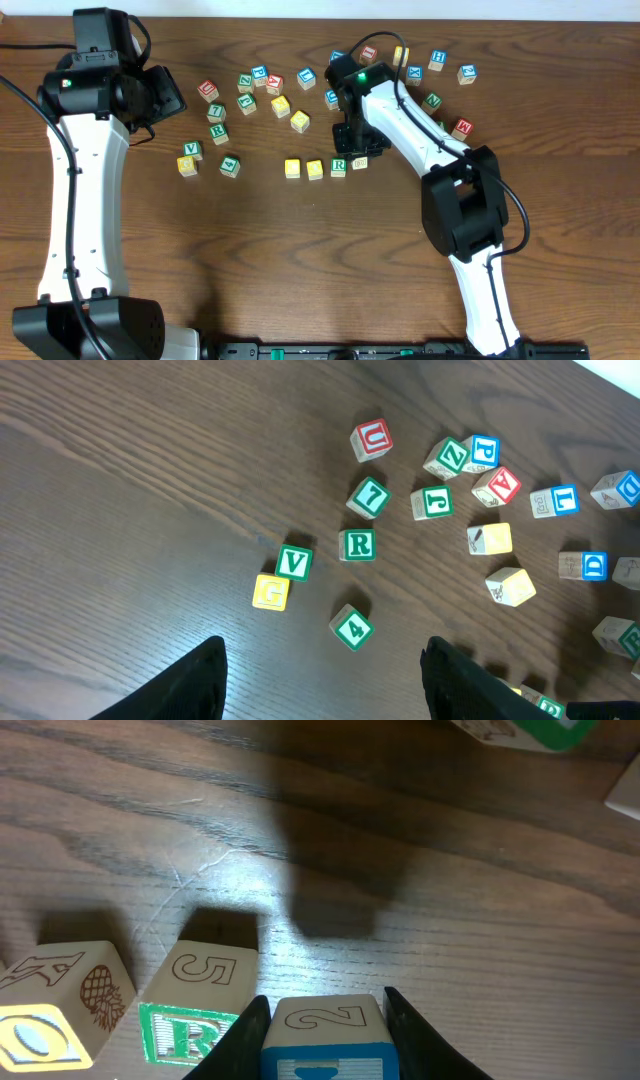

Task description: Spell out CORL

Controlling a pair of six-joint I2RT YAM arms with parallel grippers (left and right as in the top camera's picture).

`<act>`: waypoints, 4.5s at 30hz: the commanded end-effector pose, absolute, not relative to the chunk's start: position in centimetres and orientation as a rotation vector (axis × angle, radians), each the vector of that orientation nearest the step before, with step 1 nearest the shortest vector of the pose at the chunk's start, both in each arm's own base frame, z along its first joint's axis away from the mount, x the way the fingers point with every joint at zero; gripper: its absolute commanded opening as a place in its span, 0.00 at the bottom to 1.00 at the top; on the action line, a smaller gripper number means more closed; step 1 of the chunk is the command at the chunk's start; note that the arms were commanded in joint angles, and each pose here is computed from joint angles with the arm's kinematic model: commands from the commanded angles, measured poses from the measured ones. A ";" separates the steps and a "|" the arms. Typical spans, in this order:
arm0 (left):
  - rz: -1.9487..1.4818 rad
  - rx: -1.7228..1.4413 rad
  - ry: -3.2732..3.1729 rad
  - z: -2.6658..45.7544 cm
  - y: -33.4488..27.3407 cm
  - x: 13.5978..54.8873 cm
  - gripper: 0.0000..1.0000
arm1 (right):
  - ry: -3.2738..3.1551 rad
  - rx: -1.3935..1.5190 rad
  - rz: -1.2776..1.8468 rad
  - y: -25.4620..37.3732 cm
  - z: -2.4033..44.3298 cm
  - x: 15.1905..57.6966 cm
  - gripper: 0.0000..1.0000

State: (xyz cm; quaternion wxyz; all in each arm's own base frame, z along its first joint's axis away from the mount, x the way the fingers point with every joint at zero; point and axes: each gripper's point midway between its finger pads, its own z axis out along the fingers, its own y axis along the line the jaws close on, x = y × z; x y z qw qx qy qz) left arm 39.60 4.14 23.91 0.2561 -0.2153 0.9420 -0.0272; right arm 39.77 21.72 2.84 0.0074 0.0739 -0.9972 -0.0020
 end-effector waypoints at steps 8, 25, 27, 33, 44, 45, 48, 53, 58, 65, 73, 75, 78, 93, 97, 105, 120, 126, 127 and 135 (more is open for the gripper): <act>-0.048 -0.571 2.573 23.4 4.4 39.5 0.61 | -3.129 0.177 0.061 21.4 2.3 39.8 0.29; -0.048 -0.571 2.573 23.4 4.4 39.5 0.61 | -3.134 0.116 0.058 21.6 0.1 39.3 0.34; -0.048 -0.571 2.573 23.4 4.4 39.5 0.61 | -3.128 0.116 0.055 21.6 0.1 39.1 0.39; -0.048 -0.571 2.573 23.4 4.4 39.5 0.61 | -3.120 0.115 0.044 21.7 0.1 39.0 0.42; -0.049 -0.571 2.573 23.4 4.4 39.5 0.61 | -3.250 0.074 -0.056 21.2 5.7 41.8 0.44; -0.049 -0.571 2.575 23.4 4.4 39.5 0.61 | -3.264 0.069 -0.067 21.1 6.4 41.9 0.44; -0.083 -0.557 2.602 23.1 3.6 39.1 0.61 | -3.293 0.054 -0.093 20.7 8.2 42.1 0.45; -0.174 -0.501 2.691 20.9 0.7 38.1 0.49 | -3.249 0.030 -0.068 19.6 8.6 41.0 0.45; -0.177 -0.440 2.773 17.8 -1.4 37.2 0.29 | -3.202 -0.010 -0.030 18.0 7.6 40.3 0.30; -0.189 -0.409 2.835 14.6 -3.8 36.2 0.08 | -3.171 -0.024 -0.006 17.4 5.3 39.5 0.15; -0.220 -0.338 2.836 12.3 -7.1 36.0 0.08 | -3.138 -0.050 -0.037 17.1 2.2 38.5 0.10; -0.231 -0.384 2.824 11.7 -7.2 36.1 0.08 | -3.141 -0.049 -0.051 17.2 1.9 38.5 0.10; -0.244 -0.416 2.816 10.6 -7.3 36.1 0.07 | -3.141 -0.049 -0.071 17.5 1.7 38.5 0.10; -0.363 -0.393 2.789 7.2 -8.7 36.4 0.08 | -3.129 -0.041 -0.100 17.9 1.5 38.2 0.12; -0.395 -0.395 2.835 5.5 -9.2 36.3 0.08 | -3.131 -0.041 -0.103 18.0 1.5 38.2 0.12; -0.471 -0.350 2.906 2.6 -11.4 36.1 0.07 | -3.142 -0.040 -0.111 18.1 1.5 38.5 0.13; -0.473 -0.304 2.918 0.3 -12.5 36.6 0.07 | -3.157 -0.041 -0.122 18.3 1.5 38.9 0.15; -0.484 -0.296 2.920 0.4 -12.8 36.6 0.08 | -3.151 -0.051 -0.139 18.5 1.5 38.8 0.15; -0.484 -0.293 2.921 0.4 -12.8 36.5 0.07 | -3.149 -0.050 -0.150 18.6 1.5 38.8 0.15; -0.520 -0.193 2.921 0.5 -14.1 36.3 0.07 | -3.150 -0.021 -0.155 19.3 1.3 38.4 0.15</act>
